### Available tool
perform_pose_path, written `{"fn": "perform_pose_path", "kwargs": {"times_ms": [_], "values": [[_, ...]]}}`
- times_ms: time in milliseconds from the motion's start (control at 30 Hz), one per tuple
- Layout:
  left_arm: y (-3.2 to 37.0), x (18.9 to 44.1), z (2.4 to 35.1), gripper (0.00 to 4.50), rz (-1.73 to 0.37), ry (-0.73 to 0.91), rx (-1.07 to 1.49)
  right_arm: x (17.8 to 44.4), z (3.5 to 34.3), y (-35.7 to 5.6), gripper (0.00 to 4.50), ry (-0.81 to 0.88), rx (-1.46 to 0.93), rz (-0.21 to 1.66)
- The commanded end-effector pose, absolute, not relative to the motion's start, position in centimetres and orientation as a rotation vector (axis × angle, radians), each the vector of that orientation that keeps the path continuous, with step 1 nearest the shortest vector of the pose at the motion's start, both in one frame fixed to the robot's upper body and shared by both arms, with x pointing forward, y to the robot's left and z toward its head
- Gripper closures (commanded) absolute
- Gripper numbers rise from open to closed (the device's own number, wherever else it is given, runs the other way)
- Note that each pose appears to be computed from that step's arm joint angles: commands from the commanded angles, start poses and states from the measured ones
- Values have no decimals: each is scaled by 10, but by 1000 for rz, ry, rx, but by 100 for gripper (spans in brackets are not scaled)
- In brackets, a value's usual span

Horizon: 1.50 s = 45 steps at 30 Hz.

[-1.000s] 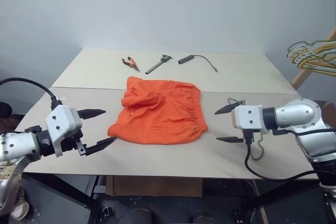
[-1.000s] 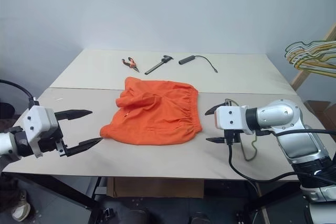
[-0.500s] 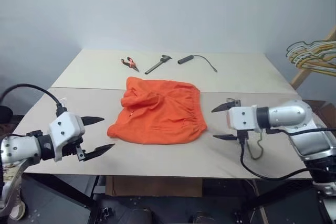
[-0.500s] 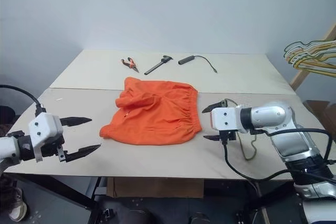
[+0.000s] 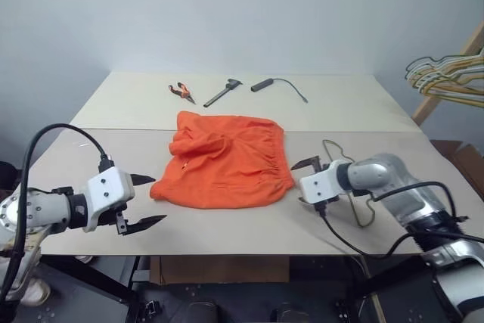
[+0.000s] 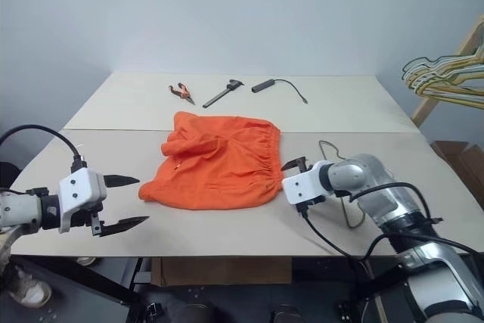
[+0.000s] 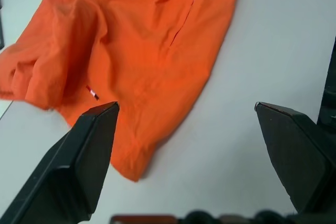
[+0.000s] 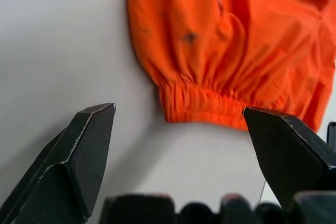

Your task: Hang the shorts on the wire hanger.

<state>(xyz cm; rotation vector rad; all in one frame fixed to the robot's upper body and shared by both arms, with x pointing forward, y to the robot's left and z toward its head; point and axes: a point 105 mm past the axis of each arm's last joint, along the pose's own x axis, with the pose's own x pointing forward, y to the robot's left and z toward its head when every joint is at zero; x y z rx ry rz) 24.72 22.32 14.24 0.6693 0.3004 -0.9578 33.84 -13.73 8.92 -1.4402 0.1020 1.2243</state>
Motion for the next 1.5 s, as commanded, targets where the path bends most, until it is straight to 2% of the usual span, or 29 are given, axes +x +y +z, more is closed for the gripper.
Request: {"fn": "perform_pose_path", "kwargs": {"times_ms": [33, 133, 200, 300, 533, 667, 800, 1200, 1267, 1400, 1500], "values": [[225, 249, 147, 0, -954, 294, 715, 351, 100, -126, 2, 25, -1475, 1191], [226, 248, 144, 0, -950, 300, 717, 359, 89, -128, 2, 39, -1555, 1182], [227, 247, 141, 0, -946, 311, 714, 364, 86, -123, 2, 34, -1515, 1170], [229, 246, 134, 0, -940, 331, 701, 367, 85, -115, 58, 10, -1490, 1186], [233, 247, 125, 0, -921, 369, 747, 364, 79, -108, 309, -12, -1483, 1235], [235, 258, 116, 0, -870, 365, 810, 363, 76, -109, 448, -10, -1470, 1245], [231, 271, 114, 0, -847, 315, 855, 363, 75, -110, 448, -17, -1475, 1240], [247, 318, 87, 0, -779, 381, 1137, 368, 76, -112, 448, -67, -1501, 1171], [241, 323, 82, 0, -796, 365, 1085, 367, 76, -112, 448, -69, -1496, 1170], [234, 328, 75, 92, -812, 347, 1035, 365, 75, -112, 450, -67, -1492, 1171], [233, 329, 73, 197, -814, 326, 1046, 364, 75, -114, 450, -64, -1487, 1169]]}}
